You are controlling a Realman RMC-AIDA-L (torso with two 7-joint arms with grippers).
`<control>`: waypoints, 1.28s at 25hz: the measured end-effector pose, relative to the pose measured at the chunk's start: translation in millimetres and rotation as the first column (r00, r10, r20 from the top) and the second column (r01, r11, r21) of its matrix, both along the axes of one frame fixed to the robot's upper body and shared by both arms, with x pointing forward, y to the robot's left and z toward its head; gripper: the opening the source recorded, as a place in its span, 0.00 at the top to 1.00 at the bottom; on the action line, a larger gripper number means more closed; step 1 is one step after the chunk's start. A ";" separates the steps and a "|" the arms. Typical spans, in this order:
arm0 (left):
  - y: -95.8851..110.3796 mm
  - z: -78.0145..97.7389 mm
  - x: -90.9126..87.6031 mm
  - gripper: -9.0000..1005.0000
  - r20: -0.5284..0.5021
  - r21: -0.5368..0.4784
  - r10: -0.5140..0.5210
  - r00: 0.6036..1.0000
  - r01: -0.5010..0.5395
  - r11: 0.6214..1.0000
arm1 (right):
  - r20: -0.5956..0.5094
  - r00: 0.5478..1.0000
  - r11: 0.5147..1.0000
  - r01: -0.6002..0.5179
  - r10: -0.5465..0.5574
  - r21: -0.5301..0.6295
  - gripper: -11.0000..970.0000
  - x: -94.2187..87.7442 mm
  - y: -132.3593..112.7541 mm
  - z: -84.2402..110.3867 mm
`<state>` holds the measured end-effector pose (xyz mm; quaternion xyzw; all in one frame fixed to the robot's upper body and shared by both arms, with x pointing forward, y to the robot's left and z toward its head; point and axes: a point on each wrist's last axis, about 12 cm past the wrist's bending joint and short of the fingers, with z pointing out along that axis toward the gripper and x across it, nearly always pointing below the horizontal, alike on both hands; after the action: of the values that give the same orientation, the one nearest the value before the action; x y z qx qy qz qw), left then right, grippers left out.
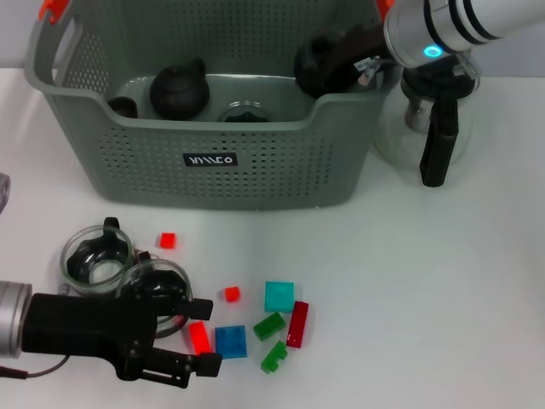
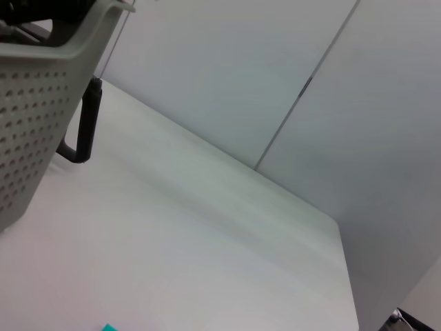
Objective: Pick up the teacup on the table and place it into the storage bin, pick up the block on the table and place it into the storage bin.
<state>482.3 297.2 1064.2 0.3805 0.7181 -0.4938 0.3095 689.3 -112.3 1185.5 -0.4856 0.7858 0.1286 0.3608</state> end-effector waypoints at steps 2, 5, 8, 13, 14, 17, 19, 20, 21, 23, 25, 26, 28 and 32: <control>0.1 -0.1 0.1 0.10 0.000 0.001 0.001 1.000 -0.001 1.000 | 0.002 1.000 1.000 -0.004 0.004 0.000 0.86 -0.2 0.9 0.5; 0.3 -0.3 0.0 0.10 0.000 0.002 0.003 1.000 -0.003 1.000 | 0.004 1.000 1.000 -0.007 0.007 -0.001 0.84 -0.3 1.3 0.7; 0.5 -0.5 -0.3 0.10 -0.001 0.001 0.005 1.000 -0.005 1.000 | 0.014 1.000 1.000 -0.007 0.007 0.004 0.81 0.3 1.2 3.4; 1.4 -0.3 -0.1 0.10 -0.001 0.001 0.008 1.000 -0.008 1.000 | 0.016 1.000 1.000 -0.007 0.007 0.014 0.77 0.2 -0.2 5.7; 1.6 -0.2 -0.1 0.10 -0.001 0.001 0.008 1.000 -0.008 1.000 | 0.018 1.000 1.000 -0.007 0.007 0.015 0.76 0.2 -0.4 6.2; 2.7 0.2 0.1 0.10 -0.001 0.003 0.009 1.000 -0.009 1.000 | 0.034 0.999 1.000 -0.007 0.007 0.022 0.72 0.3 -0.7 9.8; 3.3 0.5 0.2 0.10 0.000 0.003 0.010 1.000 -0.010 1.000 | 0.050 0.999 0.999 -0.007 0.005 0.032 0.69 0.4 -1.0 13.8; 3.6 0.6 0.2 0.10 0.000 0.002 0.011 1.000 -0.011 1.000 | 0.060 0.998 0.999 -0.007 0.005 0.039 0.66 0.3 -1.1 16.6; 3.9 0.8 0.3 0.10 0.000 0.002 0.012 1.000 -0.012 1.000 | 0.075 0.997 0.999 -0.008 0.004 0.049 0.64 0.3 -1.2 20.9; 5.0 1.2 0.5 0.10 -0.002 0.002 0.015 1.000 -0.015 1.000 | 0.100 0.995 0.997 -0.012 0.003 0.082 0.58 -0.3 -1.5 30.2; 6.8 1.9 0.5 0.10 -0.007 0.002 0.020 1.000 -0.020 1.000 | 0.123 0.992 0.991 -0.020 0.003 0.134 0.58 -2.0 -3.0 42.0; 8.0 2.2 0.3 0.10 -0.009 0.001 0.024 1.000 -0.023 1.000 | 0.132 0.991 0.986 -0.027 0.005 0.164 0.58 -3.1 -4.2 48.3; 10.8 3.2 0.0 0.10 -0.010 -0.004 0.036 0.999 -0.036 0.999 | 0.139 0.990 0.976 -0.040 0.010 0.213 0.56 -5.8 -8.3 58.0; 19.4 5.9 -1.0 0.10 -0.007 -0.017 0.076 0.997 -0.076 0.997 | 0.130 0.991 0.949 -0.073 0.034 0.307 0.51 -15.5 -19.5 72.7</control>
<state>481.2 316.6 1070.1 0.3485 0.7288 -0.4890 0.3291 673.8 -131.8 1258.2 -0.4508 0.7187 0.2303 0.4768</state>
